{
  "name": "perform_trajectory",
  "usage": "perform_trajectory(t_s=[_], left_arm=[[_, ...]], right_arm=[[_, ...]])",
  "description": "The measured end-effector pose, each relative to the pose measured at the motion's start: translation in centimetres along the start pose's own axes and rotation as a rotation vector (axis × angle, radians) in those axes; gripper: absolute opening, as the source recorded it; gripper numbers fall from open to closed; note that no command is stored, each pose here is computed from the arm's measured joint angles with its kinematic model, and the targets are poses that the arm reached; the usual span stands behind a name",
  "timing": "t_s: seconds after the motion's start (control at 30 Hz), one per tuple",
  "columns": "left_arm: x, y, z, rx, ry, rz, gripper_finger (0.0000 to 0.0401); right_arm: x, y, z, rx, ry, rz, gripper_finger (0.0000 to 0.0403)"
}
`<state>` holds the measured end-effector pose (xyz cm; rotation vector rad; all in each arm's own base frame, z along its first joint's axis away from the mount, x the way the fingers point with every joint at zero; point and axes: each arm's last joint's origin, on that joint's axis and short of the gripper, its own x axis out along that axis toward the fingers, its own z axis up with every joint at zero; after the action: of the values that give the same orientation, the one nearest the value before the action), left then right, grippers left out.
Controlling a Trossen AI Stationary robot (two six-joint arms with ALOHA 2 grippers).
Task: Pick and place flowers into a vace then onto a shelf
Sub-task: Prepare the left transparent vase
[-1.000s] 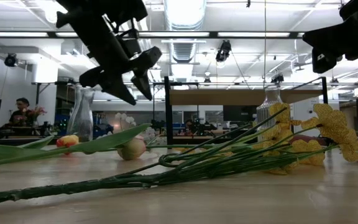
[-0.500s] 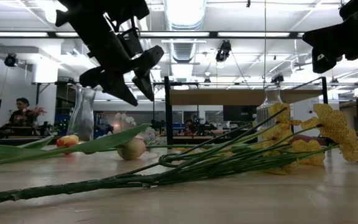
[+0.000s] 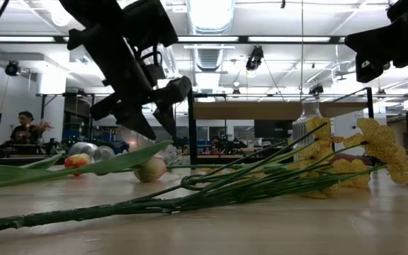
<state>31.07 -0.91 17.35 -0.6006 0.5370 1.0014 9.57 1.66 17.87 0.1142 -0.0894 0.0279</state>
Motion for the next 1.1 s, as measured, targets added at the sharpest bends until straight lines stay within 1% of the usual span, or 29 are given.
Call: perform_trajectory(t_s=[0.2, 0.37, 0.47, 0.6, 0.67, 0.77, 0.87, 0.97, 1.1], left_arm=[[-0.1, -0.2, 0.2, -0.003, -0.012, -0.002, 0.0205], [-0.5, -0.6, 0.8, 0.057, -0.008, 0.007, 0.0205], [-0.7, -0.5, 1.3, 0.101, 0.011, 0.053, 0.0205], [-1.5, -0.1, 2.0, 0.188, 0.057, 0.145, 0.0205], [-1.9, 0.0, 2.7, 0.289, 0.084, 0.188, 0.0205], [-2.7, 0.0, 3.9, 0.531, 0.139, 0.235, 0.0205], [-3.5, 0.1, 5.1, 0.736, 0.199, 0.265, 0.0205], [-4.0, 0.2, 6.4, 0.881, 0.267, 0.265, 0.0205], [-3.5, 1.0, 8.2, 1.019, 0.39, 0.242, 0.0205]], right_arm=[[0.0, 0.0, 0.0, 0.0, 0.0, 0.0, 0.0013], [0.0, 0.0, 0.0, 0.0, 0.001, 0.001, 0.0013], [0.0, 0.0, 0.0, 0.0, 0.002, 0.001, 0.0013], [0.0, 0.0, 0.0, 0.0, 0.002, 0.001, 0.0013], [0.0, 0.0, 0.0, 0.0, 0.002, 0.001, 0.0013], [0.0, 0.0, 0.0, 0.0, 0.002, 0.001, 0.0013], [0.0, 0.0, 0.0, 0.0, 0.002, 0.001, 0.0013], [0.0, 0.0, 0.0, -0.001, 0.002, 0.001, 0.0013], [0.0, 0.0, 0.0, -0.001, 0.002, 0.001, 0.0013]])
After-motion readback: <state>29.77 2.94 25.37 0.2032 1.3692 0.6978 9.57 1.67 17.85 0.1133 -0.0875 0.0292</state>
